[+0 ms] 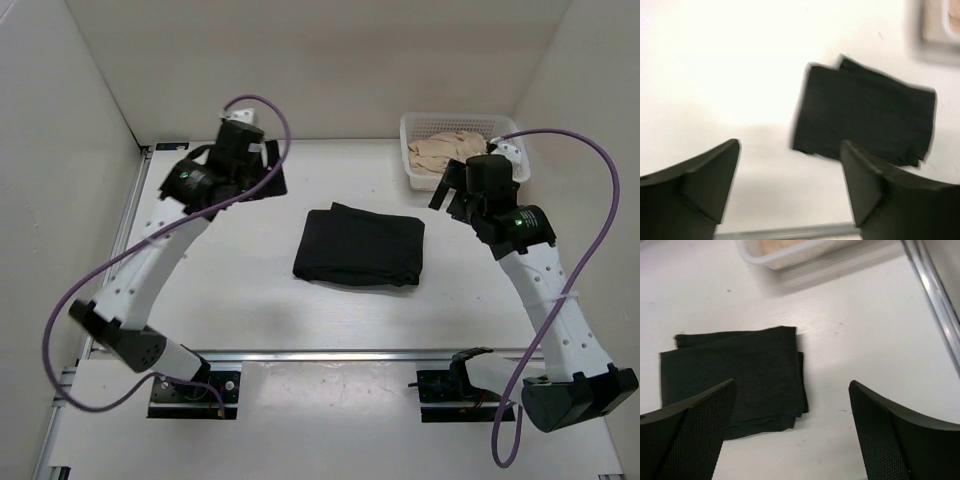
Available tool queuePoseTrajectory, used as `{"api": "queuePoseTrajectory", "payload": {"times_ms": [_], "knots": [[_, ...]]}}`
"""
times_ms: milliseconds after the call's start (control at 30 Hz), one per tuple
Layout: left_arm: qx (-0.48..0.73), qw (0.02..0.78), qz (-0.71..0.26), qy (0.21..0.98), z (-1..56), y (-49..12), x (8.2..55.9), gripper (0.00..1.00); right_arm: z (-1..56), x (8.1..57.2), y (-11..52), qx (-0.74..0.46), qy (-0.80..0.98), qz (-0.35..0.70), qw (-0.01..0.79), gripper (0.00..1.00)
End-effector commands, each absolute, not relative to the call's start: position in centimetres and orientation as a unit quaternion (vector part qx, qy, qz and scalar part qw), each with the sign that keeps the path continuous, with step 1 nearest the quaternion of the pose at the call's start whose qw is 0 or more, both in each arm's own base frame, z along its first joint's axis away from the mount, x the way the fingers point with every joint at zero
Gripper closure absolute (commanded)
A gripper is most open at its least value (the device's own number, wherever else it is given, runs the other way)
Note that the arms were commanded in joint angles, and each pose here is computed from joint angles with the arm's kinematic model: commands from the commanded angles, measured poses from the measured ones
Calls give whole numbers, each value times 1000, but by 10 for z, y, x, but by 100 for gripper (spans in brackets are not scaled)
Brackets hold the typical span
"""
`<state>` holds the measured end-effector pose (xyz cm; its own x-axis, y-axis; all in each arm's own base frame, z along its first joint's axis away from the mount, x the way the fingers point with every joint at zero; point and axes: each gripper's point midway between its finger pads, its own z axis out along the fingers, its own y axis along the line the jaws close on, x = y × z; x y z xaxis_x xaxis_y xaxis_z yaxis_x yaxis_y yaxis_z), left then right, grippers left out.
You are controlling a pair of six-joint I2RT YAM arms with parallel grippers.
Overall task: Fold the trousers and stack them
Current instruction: Fold the trousers
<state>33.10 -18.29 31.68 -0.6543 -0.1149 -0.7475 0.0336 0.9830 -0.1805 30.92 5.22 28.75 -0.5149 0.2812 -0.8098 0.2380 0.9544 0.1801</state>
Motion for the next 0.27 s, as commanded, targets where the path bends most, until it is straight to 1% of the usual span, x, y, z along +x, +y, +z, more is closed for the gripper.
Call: {"api": "queuePoseTrajectory", "payload": {"times_ms": [0,33,67,133,167,233], "knots": [[-87,446,-24,890,332,-121,315,3,273,296,20,168,872,-63,456,3],[-105,456,-18,884,336,-107,314,0,273,296,20,168,872,-63,456,3],[-117,464,-13,878,339,-92,304,0,271,294,18,170,871,-68,456,3],[-135,479,-16,867,345,-79,299,0,268,293,17,169,873,-70,453,3],[-147,478,-9,866,343,-68,297,0,264,293,19,166,876,-67,448,6],[-161,491,-12,856,353,-56,287,0,263,293,18,168,877,-65,446,6]]}}
